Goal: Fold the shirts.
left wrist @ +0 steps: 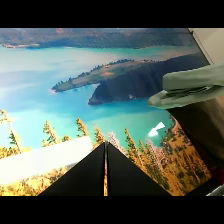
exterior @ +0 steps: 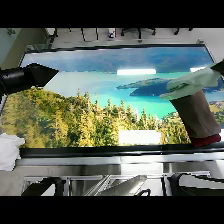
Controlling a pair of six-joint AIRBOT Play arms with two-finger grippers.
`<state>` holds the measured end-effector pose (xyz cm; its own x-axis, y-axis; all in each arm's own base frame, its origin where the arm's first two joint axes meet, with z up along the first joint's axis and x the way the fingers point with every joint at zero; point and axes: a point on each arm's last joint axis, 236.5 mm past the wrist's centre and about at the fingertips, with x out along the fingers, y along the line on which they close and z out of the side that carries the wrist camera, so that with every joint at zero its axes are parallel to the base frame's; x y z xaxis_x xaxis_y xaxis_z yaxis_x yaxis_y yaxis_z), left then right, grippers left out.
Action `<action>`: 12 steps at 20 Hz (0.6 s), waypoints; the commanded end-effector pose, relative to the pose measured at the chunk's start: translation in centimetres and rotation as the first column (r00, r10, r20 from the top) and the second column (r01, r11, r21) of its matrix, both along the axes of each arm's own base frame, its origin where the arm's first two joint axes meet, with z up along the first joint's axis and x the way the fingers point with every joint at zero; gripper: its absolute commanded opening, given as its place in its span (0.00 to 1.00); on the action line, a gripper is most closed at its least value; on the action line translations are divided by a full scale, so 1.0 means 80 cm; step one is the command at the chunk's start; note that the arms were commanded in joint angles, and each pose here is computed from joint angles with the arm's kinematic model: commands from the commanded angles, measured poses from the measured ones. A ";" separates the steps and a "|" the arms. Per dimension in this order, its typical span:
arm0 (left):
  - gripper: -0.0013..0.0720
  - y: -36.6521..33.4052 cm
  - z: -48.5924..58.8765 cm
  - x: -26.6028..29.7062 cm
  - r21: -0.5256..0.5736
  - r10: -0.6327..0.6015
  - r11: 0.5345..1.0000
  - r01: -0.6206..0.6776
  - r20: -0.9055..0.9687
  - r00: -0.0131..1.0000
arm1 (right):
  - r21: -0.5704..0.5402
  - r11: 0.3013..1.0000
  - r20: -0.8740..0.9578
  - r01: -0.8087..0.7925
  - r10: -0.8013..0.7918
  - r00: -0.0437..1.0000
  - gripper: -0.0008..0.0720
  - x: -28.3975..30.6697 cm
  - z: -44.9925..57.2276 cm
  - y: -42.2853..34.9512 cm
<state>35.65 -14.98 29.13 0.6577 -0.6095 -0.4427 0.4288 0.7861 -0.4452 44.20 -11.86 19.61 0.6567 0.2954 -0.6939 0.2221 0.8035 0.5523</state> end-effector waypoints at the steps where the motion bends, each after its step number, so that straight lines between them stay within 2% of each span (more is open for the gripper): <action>1: 0.04 0.000 0.000 0.000 0.001 0.000 1.000 0.000 0.001 1.000 | -0.009 0.997 -0.017 0.078 -0.078 0.997 0.04 -0.023 0.008 -0.031; 5: 0.04 0.004 0.010 0.010 -0.016 0.029 0.999 -0.029 0.039 0.999 | 0.171 0.980 0.275 0.105 -0.150 0.950 0.04 0.047 0.082 -0.017; 9: 0.04 0.010 0.025 0.023 -0.040 0.070 0.997 -0.067 0.090 0.993 | 0.180 0.962 0.422 0.207 -0.265 0.867 0.04 0.109 0.096 -0.054; 12: 0.04 0.012 0.029 0.027 -0.047 0.083 0.996 -0.078 0.104 0.991 | 0.132 0.971 0.462 0.198 -0.237 0.855 0.04 0.128 0.099 -0.076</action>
<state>37.31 -14.30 30.90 0.7266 -0.5806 -0.3673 0.4160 0.7973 -0.4373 52.47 -16.05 26.40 0.9224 0.1872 -0.3377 0.1165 0.6989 0.7057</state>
